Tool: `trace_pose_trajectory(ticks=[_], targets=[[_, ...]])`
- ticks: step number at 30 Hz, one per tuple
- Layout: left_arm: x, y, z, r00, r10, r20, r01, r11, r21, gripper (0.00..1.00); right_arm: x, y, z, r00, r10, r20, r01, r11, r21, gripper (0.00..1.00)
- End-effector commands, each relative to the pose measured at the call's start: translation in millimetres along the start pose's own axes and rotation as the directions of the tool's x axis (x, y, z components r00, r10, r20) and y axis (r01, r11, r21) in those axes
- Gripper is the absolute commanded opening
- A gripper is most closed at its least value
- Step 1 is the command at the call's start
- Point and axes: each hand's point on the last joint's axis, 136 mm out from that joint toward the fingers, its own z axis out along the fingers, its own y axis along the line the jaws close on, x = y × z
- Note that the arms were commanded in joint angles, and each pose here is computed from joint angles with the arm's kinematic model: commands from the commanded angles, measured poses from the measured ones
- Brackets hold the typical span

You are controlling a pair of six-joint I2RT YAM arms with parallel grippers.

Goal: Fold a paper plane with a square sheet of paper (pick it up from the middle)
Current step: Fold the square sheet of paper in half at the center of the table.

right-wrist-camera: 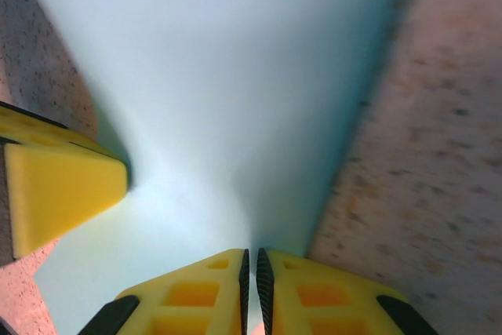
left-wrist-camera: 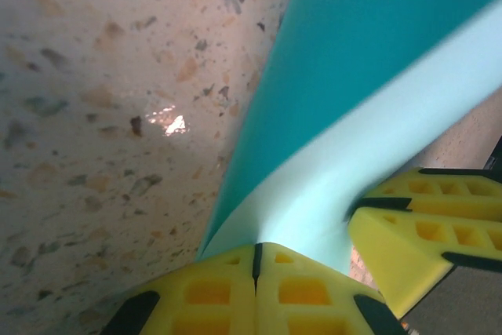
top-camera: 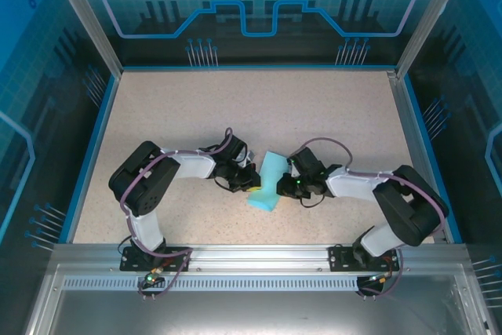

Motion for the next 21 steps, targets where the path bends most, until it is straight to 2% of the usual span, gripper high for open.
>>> trace_pose_trajectory(ticks=[1,6,9,15,21], targets=[[31.2,89.0,12.6,0.988,-0.152,-0.039,0.133,0.944,-0.302,0.05,14.1,-32.0,-6.2,0.998,0.058,-0.034,-0.056,0.997,0.048,0.16],[28.6,85.7,12.0,0.989,-0.142,-0.039,0.124,0.946,-0.299,0.05,-17.8,17.9,-34.5,0.997,-0.023,0.073,0.028,0.997,-0.069,0.17],[28.2,85.2,11.6,0.989,-0.143,-0.038,0.124,0.945,-0.303,0.05,-24.4,36.4,-32.0,0.995,-0.060,0.074,0.067,0.994,-0.087,0.16],[28.4,86.2,11.2,0.988,-0.150,-0.037,0.132,0.942,-0.310,0.05,-27.7,45.6,-0.8,0.997,-0.067,0.026,0.069,0.993,-0.101,0.12],[31.7,90.2,10.6,0.986,-0.162,-0.040,0.141,0.937,-0.320,0.05,-27.1,19.2,12.4,0.999,-0.037,0.015,0.038,0.997,-0.073,0.11]])
